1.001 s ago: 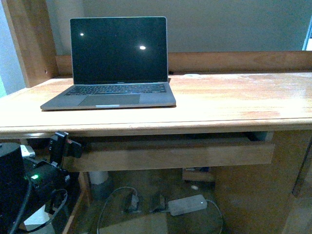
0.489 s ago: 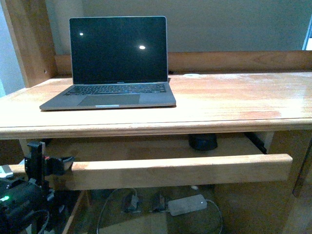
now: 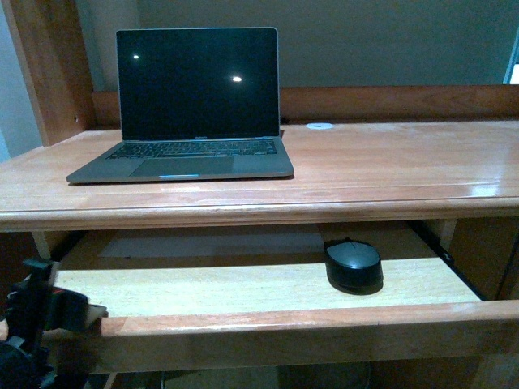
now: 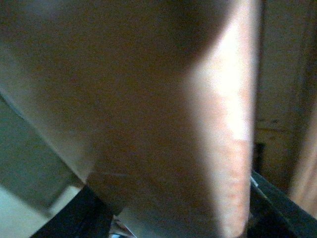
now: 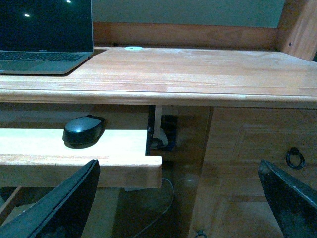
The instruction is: Place mouse
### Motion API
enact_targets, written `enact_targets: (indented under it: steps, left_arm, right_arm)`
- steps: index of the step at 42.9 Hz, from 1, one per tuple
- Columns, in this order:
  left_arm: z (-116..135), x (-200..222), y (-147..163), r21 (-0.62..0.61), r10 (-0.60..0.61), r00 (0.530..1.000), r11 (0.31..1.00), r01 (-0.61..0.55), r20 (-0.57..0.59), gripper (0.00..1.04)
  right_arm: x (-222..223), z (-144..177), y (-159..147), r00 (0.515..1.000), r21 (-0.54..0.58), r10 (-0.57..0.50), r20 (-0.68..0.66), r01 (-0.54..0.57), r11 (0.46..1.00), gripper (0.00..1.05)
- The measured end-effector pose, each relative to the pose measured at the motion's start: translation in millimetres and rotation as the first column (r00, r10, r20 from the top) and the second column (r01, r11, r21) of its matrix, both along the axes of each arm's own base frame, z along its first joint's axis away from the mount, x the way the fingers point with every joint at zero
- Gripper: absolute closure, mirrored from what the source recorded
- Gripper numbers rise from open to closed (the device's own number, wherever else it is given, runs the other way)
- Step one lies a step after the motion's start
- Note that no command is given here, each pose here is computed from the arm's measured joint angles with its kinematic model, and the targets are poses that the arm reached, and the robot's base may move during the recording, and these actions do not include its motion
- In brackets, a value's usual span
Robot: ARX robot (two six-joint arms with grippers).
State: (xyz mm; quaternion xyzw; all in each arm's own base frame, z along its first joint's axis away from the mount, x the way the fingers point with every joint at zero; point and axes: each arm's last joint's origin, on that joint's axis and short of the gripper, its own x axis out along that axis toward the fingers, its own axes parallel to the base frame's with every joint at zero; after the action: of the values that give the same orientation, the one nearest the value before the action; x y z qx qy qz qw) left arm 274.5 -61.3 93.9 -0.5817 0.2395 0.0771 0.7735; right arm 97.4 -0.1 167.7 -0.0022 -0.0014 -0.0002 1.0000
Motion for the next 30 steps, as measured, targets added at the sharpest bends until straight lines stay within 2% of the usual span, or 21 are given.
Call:
enact_targets:
  steps: [3, 7, 10, 16, 20, 22, 23, 25, 27, 28, 30]
  left_arm:
    - [5.1, 4.5, 0.0, 0.144, -0.057, 0.997, 0.988, 0.065, -0.055, 0.24]
    - [15.1, 10.6, 7.0, 0.251, -0.130, 0.977, 0.953, 0.170, -0.168, 0.04]
    - [27.8, 16.9, 11.5, 0.327, -0.172, 0.958, 0.913, 0.242, -0.228, 0.08]
    - [63.4, 29.3, 12.2, 0.385, -0.283, 0.858, 0.802, 0.456, -0.428, 0.06]
    - [96.4, 28.3, 11.9, 0.481, -0.380, 0.782, 0.629, 0.610, -0.495, 0.06]
    - [119.7, 25.8, 10.7, 0.552, -0.429, 0.755, 0.515, 0.656, -0.496, 0.06]
    - [134.3, 25.0, 10.7, 0.587, -0.456, 0.749, 0.467, 0.661, -0.481, 0.06]
    - [168.8, 26.6, 11.0, 0.690, -0.489, 0.774, 0.395, 0.607, -0.402, 0.06]
    - [208.0, 28.6, 11.4, 0.820, -0.535, 0.803, 0.315, 0.479, -0.263, 0.06]
    - [229.7, 26.2, 12.6, 0.905, -0.538, 0.828, 0.255, 0.340, -0.159, 0.06]
    - [240.6, 22.1, 13.9, 0.948, -0.535, 0.840, 0.211, 0.239, -0.093, 0.07]
  right_arm:
    - [0.0, 0.0, 0.0, 1.000, 0.000, -0.001, 0.000, 0.001, 1.000, 0.07]
    - [0.0, 0.0, 0.0, 1.000, 0.000, 0.000, 0.000, 0.000, 1.000, 0.07]
    - [0.0, 0.0, 0.0, 1.000, 0.000, 0.000, 0.000, 0.000, 1.000, 0.07]
    - [0.0, 0.0, 0.0, 1.000, 0.000, 0.000, 0.000, 0.000, 1.000, 0.07]
    - [0.0, 0.0, 0.0, 1.000, 0.000, 0.000, 0.000, 0.000, 1.000, 0.07]
    - [0.0, 0.0, 0.0, 1.000, 0.000, 0.000, 0.000, 0.000, 1.000, 0.07]
    - [0.0, 0.0, 0.0, 1.000, 0.000, 0.000, 0.000, 0.000, 1.000, 0.07]
    - [0.0, 0.0, 0.0, 1.000, 0.000, 0.000, 0.000, 0.000, 1.000, 0.07]
    - [0.0, 0.0, 0.0, 1.000, 0.000, 0.000, 0.000, 0.000, 1.000, 0.07]
    - [0.0, 0.0, 0.0, 1.000, 0.000, 0.000, 0.000, 0.000, 1.000, 0.07]
    - [0.0, 0.0, 0.0, 1.000, 0.000, 0.000, 0.000, 0.000, 1.000, 0.07]
